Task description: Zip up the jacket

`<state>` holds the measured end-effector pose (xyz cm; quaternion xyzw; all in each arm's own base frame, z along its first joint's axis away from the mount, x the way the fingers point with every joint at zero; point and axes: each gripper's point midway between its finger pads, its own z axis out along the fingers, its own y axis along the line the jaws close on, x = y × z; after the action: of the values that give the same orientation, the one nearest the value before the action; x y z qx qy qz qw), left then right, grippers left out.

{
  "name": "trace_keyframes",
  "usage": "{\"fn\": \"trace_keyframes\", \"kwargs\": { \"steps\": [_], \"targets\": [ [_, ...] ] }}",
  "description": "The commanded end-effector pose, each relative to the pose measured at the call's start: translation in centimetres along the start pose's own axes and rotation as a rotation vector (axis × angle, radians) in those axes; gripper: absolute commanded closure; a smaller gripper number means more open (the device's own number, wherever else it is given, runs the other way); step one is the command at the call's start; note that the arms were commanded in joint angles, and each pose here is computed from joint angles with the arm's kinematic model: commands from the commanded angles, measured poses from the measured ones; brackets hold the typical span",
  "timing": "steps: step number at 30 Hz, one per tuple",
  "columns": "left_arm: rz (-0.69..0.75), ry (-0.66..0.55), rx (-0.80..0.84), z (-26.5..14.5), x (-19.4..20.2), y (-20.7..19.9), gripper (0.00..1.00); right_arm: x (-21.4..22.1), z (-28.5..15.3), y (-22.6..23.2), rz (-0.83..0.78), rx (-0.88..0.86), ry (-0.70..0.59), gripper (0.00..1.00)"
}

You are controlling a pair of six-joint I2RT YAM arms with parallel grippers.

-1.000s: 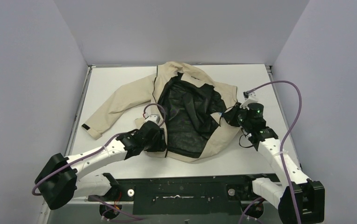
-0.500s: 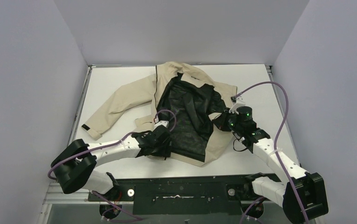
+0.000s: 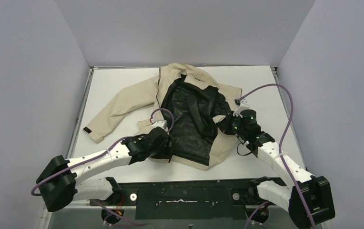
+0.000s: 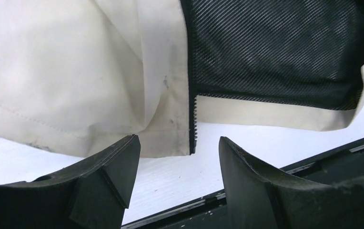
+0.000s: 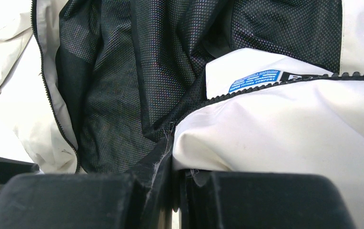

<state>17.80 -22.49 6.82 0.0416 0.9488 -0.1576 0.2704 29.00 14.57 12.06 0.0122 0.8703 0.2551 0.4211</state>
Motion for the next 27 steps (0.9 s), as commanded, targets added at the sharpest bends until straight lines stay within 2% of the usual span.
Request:
{"fn": "trace_keyframes", "kwargs": {
  "steps": [1, 7, 16, 27],
  "targets": [
    [-0.01, 0.017, -0.041, -0.6, 0.0, 0.4, 0.39, -1.4, 0.0, 0.7, -0.018, -0.017, -0.055, 1.0],
    [0.001, 0.046, -0.104, 0.1, 1.0, 1.7, 0.39, -1.3, 0.0, 0.6, -0.024, -0.008, -0.051, 1.0],
    [0.014, 0.041, -0.091, 1.7, 0.6, 0.8, 0.39, -1.1, -0.1, 0.4, -0.026, 0.001, -0.049, 1.0],
    [0.043, 0.1, -0.167, 3.5, 2.7, 2.7, 0.42, -0.9, -0.3, 0.2, -0.028, 0.008, -0.056, 1.0]
  ]
}}
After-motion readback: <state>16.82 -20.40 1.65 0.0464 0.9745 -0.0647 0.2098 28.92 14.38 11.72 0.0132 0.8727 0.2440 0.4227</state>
